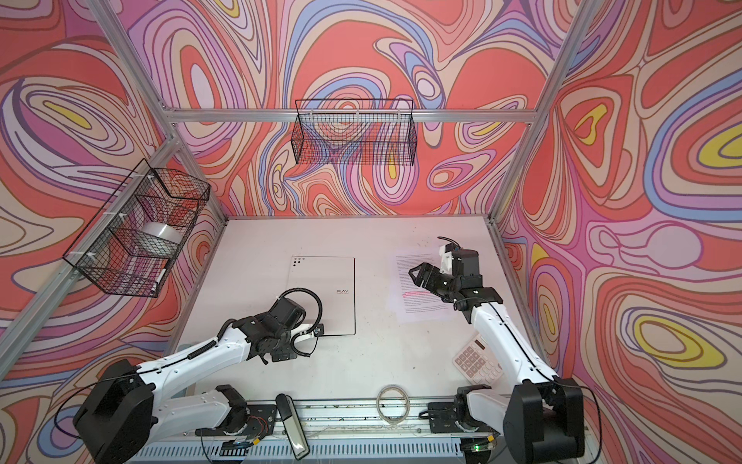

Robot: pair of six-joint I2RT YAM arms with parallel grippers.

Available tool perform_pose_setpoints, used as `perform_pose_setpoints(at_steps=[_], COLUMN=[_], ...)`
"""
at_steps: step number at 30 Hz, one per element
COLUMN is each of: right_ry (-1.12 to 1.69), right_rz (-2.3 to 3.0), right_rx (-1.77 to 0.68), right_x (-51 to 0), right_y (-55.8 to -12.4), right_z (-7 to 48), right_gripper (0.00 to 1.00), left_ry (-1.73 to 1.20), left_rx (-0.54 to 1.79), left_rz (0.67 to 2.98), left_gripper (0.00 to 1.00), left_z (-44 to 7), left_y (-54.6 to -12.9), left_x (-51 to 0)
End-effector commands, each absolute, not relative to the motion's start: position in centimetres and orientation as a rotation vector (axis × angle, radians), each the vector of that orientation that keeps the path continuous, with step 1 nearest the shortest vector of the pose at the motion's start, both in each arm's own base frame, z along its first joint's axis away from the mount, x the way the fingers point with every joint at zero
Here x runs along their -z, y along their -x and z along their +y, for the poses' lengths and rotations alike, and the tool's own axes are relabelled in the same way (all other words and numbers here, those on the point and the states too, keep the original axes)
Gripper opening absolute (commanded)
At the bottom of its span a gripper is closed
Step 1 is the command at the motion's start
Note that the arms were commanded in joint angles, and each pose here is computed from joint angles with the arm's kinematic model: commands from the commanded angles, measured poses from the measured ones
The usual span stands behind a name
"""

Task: Put the files into the folder
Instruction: 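Reach the left gripper to the white folder while the right gripper approaches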

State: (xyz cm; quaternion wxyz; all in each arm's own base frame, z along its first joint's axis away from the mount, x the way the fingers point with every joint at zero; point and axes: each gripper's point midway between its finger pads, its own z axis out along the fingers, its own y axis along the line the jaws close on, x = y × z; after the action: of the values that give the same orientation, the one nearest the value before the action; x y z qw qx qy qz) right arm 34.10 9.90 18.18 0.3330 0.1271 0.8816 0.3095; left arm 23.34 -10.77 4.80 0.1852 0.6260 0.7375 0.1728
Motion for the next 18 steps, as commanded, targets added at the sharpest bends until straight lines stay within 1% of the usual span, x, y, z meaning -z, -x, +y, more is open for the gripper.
perform_pose_setpoints(at_steps=[1, 8, 9, 10, 12, 18], right_ry=[-0.338, -0.351, -0.349, -0.349, -0.346, -0.334], right_rz=[2.3, 2.299, 2.298, 2.298, 2.298, 2.307], right_rx=[-0.833, -0.835, -0.838, -0.839, -0.84, -0.849], right_x=[-18.0, -18.0, -18.1, -18.1, -18.2, -18.0], right_y=[-34.2, -34.4, -34.5, -34.6, -34.6, -34.6], right_z=[10.3, 10.3, 10.4, 10.4, 10.4, 10.6], right_gripper=[0.87, 0.87, 0.86, 0.86, 0.87, 0.86], left_ry=[-1.707, -1.696, -1.667, -1.687, -1.691, -1.604], left_rx=[-0.521, -0.569, -0.573, -0.581, -0.592, -0.63], left_rz=[2.015, 1.976, 1.955, 1.97, 1.962, 1.949], left_gripper=[1.0, 1.0, 1.0, 1.0, 1.0, 0.99], left_z=[-11.6, -11.6, -12.0, -11.4, -11.3, -11.2], left_y=[-24.7, -25.4, -26.0, -25.4, -25.3, -26.2], left_x=[-5.4, -5.0, -5.4, -4.3, -4.1, -4.7])
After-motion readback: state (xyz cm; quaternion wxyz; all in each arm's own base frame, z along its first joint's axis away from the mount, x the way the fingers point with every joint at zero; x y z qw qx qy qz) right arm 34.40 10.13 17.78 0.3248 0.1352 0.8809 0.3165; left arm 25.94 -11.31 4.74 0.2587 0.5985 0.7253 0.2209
